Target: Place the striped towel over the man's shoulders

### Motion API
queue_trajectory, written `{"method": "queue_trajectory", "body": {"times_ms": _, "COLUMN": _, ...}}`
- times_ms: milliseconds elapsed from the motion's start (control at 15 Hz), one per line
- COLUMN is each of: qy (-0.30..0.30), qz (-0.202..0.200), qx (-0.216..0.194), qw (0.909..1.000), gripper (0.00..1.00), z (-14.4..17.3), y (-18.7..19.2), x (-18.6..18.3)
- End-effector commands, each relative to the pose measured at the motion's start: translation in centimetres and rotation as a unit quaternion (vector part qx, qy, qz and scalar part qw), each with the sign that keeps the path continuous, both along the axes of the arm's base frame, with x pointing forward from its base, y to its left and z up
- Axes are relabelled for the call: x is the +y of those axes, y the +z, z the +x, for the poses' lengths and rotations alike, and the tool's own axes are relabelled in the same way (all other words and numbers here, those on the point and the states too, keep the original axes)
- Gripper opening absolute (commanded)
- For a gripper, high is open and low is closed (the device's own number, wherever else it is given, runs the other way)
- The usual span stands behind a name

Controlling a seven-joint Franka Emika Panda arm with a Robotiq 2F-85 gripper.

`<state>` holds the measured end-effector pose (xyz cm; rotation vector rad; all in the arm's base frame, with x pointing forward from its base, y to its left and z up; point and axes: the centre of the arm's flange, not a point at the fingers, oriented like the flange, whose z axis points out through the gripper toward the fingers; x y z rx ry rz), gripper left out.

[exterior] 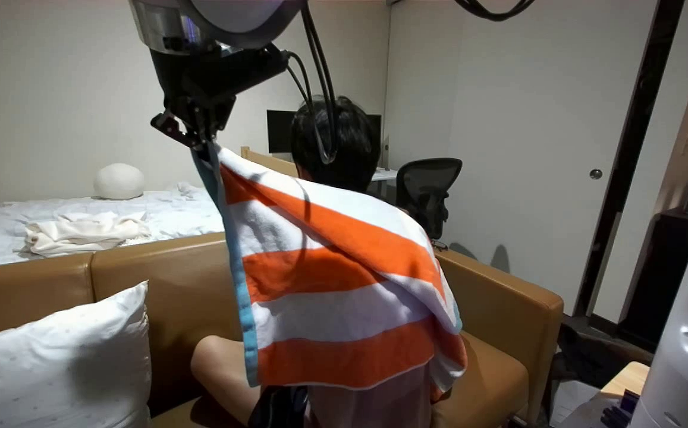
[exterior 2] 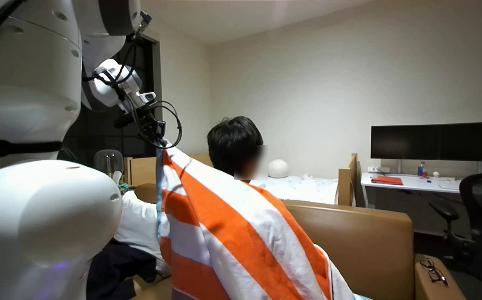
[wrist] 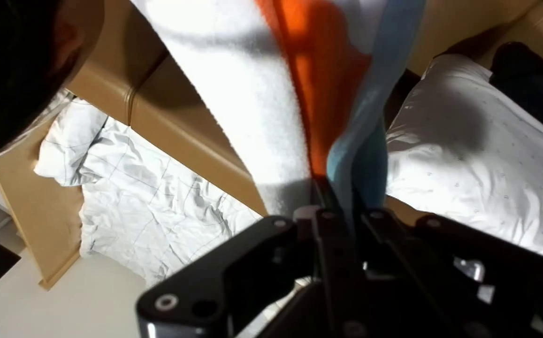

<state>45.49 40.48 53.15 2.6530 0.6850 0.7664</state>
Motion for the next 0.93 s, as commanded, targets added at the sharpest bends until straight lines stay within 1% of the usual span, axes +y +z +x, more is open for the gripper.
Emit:
{"method": "queue_trajectory", "body": {"times_ms": 0, "qy": -0.016, "qz": 0.004, "qx": 0.018, "qw": 0.9997, "gripper": 0.01, "z": -0.09, "y": 0.58, "x": 0.27}}
{"method": "queue_trajectory", "body": {"times_ms": 267, "qy": -0.045, "qz": -0.023, "qx": 0.021, "qw": 0.9985, "gripper": 0.01, "z": -0.06, "y": 0.67, "x": -0.02}}
{"method": "queue_trajectory", "body": {"times_ms": 400, "qy": -0.052, "qz": -0.025, "qx": 0.024, "qw": 0.998, "gripper": 0.01, "z": -0.06, "y": 0.81, "x": -0.05}}
{"method": "queue_trajectory", "body": {"times_ms": 733, "qy": -0.076, "qz": -0.011, "qx": 0.014, "qw": 0.997, "gripper": 0.01, "z": 0.11, "y": 1.11, "x": 0.11}}
{"method": "queue_trajectory", "body": {"times_ms": 867, "qy": -0.07, "qz": 0.003, "qx": 0.015, "qw": 0.9974, "gripper": 0.01, "z": 0.07, "y": 1.16, "x": 0.21}}
